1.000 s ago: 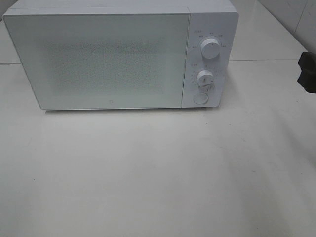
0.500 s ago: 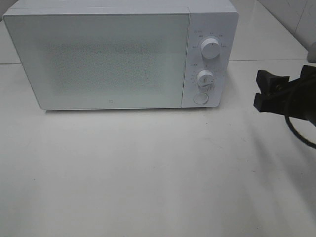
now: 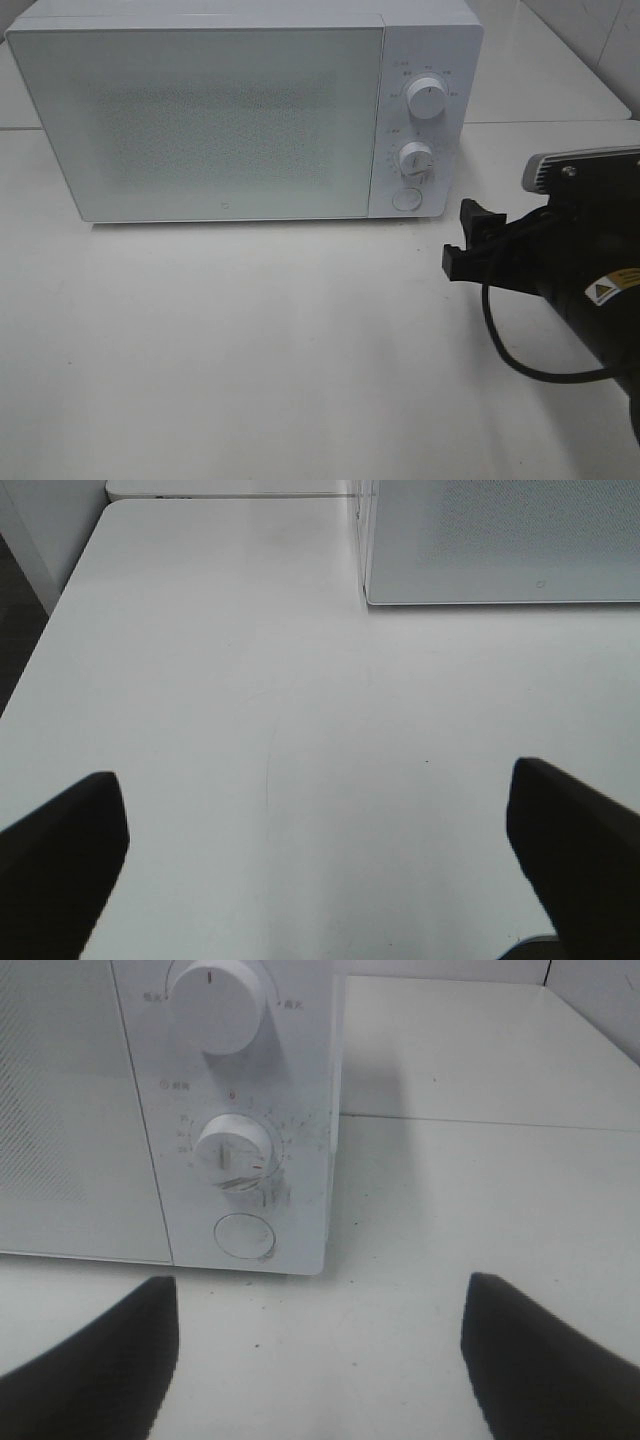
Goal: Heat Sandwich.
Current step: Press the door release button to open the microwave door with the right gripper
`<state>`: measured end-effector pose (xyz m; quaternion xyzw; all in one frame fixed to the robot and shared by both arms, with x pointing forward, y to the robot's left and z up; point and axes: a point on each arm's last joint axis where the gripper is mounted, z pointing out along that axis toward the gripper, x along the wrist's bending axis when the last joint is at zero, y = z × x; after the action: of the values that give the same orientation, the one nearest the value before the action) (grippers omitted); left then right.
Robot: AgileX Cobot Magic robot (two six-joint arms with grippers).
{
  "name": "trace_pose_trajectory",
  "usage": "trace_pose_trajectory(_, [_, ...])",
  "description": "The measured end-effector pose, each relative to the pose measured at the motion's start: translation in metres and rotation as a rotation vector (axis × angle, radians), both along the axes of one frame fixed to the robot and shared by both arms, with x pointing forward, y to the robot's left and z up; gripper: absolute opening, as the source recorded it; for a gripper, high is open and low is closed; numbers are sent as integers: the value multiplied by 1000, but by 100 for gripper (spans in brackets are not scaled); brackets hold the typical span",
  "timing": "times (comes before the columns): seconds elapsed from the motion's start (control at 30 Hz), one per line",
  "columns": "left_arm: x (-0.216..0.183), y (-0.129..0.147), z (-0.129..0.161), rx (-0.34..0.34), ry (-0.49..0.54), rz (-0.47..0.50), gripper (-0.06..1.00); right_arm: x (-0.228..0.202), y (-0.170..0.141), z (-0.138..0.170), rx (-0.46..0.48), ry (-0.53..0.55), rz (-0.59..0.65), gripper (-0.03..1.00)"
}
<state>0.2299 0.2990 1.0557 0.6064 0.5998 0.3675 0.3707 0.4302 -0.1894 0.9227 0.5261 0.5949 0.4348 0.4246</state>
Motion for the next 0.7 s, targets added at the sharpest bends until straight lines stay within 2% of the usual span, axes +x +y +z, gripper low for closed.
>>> trace_pose_trajectory(0.23, [0,0,0,0,0,0,97,6,21,-10,-11,25,16,76])
trace_pose_trajectory(0.6, [0,0,0,0,0,0,97,9,24,-11,-2,39,11,76])
trace_pose_trajectory(0.7, [0,0,0,0,0,0,97,9,24,-11,47,43,-3,76])
